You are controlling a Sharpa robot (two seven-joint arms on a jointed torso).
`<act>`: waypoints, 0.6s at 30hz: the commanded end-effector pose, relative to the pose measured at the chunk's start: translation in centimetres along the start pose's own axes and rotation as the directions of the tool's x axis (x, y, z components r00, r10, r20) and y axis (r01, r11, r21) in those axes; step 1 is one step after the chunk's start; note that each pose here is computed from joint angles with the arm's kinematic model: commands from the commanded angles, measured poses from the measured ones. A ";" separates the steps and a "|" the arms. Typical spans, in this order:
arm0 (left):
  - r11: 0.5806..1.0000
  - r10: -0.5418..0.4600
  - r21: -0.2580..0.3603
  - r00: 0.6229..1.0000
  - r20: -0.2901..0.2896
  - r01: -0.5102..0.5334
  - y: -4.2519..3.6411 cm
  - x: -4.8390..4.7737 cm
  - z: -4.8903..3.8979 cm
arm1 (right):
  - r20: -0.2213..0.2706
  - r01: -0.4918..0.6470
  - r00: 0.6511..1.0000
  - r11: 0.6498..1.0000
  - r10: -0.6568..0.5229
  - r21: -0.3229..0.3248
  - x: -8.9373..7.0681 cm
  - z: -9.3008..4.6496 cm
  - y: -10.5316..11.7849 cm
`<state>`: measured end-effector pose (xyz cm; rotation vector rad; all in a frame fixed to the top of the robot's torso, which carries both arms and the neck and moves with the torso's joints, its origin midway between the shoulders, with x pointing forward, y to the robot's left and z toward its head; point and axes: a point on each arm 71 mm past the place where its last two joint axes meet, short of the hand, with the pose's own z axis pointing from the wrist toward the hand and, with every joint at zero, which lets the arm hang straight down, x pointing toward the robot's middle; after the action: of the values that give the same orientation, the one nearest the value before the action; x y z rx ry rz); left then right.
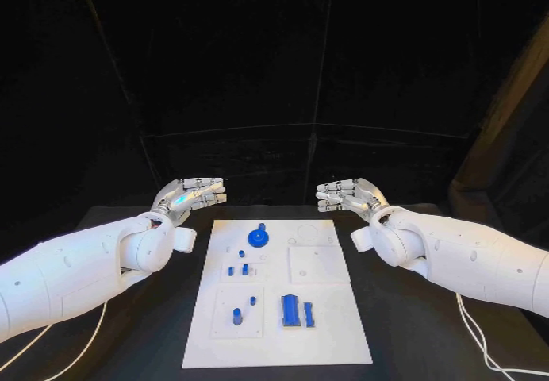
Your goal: Assemble the parts on the task board
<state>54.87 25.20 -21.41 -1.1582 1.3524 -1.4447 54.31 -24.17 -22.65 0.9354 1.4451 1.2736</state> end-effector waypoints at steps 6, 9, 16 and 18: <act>1.000 0.004 -0.003 1.000 0.013 -0.004 0.32 0.60 -0.42 | 0.020 -0.018 1.000 1.000 0.018 -0.005 0.6 -0.5 0.1; 1.000 0.010 -0.004 0.999 0.031 -0.009 0.68 1.28 -0.92 | 0.044 -0.040 0.998 0.999 0.040 -0.010 1.4 -1.1 0.2; 0.999 0.033 -0.006 0.994 0.104 -0.033 1.64 3.93 -3.08 | 0.141 -0.117 0.983 0.993 0.118 -0.016 4.1 -3.6 0.6; 0.999 0.041 -0.005 0.991 0.128 -0.041 1.79 4.75 -3.84 | 0.166 -0.135 0.977 0.991 0.135 -0.013 4.8 -4.4 0.8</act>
<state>50.15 20.94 -22.99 -1.2410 1.3465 -1.4421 48.93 -19.77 -22.98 1.0597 1.3884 1.3537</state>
